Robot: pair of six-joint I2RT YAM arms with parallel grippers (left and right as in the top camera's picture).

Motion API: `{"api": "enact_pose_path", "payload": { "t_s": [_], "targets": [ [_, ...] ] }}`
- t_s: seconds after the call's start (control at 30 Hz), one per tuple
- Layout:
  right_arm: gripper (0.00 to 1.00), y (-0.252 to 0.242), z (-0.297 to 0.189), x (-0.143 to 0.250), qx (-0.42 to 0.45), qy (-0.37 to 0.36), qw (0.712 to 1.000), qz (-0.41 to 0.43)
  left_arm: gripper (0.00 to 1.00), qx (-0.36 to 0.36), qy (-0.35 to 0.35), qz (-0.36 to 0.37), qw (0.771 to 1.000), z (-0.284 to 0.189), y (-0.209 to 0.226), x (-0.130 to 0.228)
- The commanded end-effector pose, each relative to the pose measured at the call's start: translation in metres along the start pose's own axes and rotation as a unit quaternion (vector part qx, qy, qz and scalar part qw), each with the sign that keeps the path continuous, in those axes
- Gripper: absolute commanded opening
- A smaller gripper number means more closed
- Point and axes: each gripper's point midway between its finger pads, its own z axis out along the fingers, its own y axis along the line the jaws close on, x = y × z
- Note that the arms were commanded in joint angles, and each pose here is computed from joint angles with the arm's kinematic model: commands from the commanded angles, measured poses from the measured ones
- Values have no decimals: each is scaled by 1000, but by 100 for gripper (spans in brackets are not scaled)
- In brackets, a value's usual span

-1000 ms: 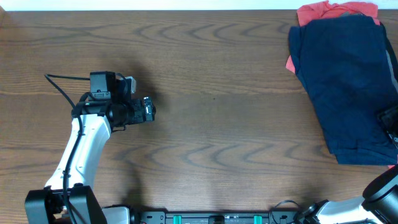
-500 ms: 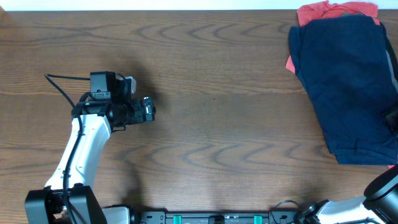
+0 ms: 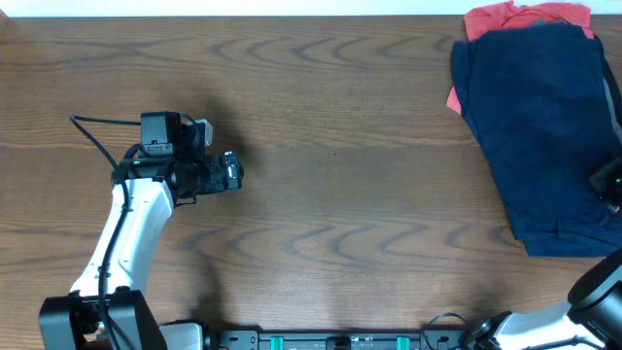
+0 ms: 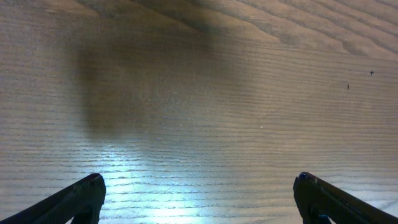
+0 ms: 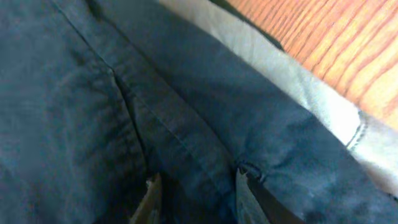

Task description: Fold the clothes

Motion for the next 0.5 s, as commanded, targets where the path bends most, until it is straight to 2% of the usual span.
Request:
{"api": "enact_pose_path", "payload": {
  "t_s": [0.0, 0.1, 0.27, 0.47],
  "targets": [
    [24, 2, 17, 14, 1, 29, 1000, -11, 98, 9, -5, 7, 1000, -3, -5, -5],
    [1, 1, 23, 21, 0, 40, 999, -7, 98, 9, -6, 7, 1000, -3, -5, -6],
    [1, 21, 14, 8, -49, 22, 999, -4, 98, 9, -6, 7, 1000, -3, -5, -6],
    [1, 68, -30, -14, -161, -11, 987, -15, 98, 9, -6, 7, 1000, -3, -5, -6]
  ]
}}
